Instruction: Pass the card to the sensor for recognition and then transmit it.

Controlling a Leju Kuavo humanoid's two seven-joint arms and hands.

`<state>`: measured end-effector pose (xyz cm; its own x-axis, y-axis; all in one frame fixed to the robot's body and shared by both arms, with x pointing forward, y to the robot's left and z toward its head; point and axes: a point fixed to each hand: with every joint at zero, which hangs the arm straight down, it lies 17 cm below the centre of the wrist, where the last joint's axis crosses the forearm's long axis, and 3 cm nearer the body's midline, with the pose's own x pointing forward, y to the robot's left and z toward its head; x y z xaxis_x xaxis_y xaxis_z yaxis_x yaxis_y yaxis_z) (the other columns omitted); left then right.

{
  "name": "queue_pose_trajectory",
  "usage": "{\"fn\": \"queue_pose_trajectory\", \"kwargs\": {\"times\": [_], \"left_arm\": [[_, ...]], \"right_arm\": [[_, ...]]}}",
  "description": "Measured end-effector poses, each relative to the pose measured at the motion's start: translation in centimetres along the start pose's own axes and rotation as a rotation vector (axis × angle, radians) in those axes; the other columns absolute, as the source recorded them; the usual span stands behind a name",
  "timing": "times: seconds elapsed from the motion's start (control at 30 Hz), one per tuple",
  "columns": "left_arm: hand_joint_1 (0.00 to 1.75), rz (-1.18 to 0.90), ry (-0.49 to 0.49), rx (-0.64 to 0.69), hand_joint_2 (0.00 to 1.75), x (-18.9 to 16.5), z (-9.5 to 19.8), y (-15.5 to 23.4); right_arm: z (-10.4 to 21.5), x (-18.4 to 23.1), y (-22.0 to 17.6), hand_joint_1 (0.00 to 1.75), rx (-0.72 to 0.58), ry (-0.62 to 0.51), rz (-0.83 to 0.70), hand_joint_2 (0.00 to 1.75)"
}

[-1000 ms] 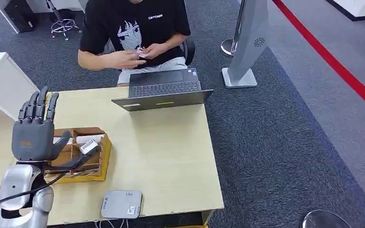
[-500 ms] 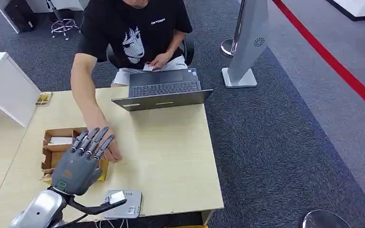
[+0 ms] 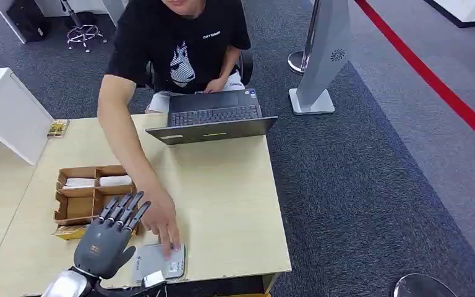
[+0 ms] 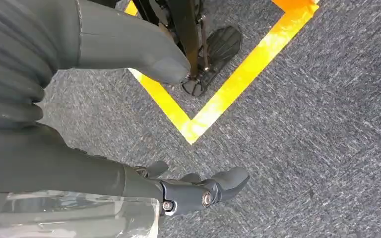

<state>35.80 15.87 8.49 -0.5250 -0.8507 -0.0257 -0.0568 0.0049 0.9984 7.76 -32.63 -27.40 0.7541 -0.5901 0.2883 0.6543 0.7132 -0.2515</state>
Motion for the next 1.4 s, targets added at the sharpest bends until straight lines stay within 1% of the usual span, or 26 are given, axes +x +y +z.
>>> {"fn": "queue_pose_trajectory", "kwargs": {"times": [0.2,0.83,1.1,1.4], "left_arm": [[0.00,0.008,-0.002,-0.013,1.75,0.1,0.2,-0.7],[0.00,0.011,0.012,-0.009,1.75,-0.3,0.2,-0.6],[0.00,0.004,0.056,-0.004,1.75,-2.2,0.6,-0.4],[0.00,-0.014,0.137,-0.002,1.75,-5.5,1.5,-0.3]], "right_arm": [[0.0,0.0,0.0,0.00,0.001,-0.001,0.004,1.75],[0.0,0.1,0.2,0.00,0.009,-0.005,0.006,1.75],[0.0,0.1,0.3,0.00,0.015,-0.007,0.010,1.75],[0.0,0.2,0.3,0.00,0.015,-0.010,0.018,1.75]]}}
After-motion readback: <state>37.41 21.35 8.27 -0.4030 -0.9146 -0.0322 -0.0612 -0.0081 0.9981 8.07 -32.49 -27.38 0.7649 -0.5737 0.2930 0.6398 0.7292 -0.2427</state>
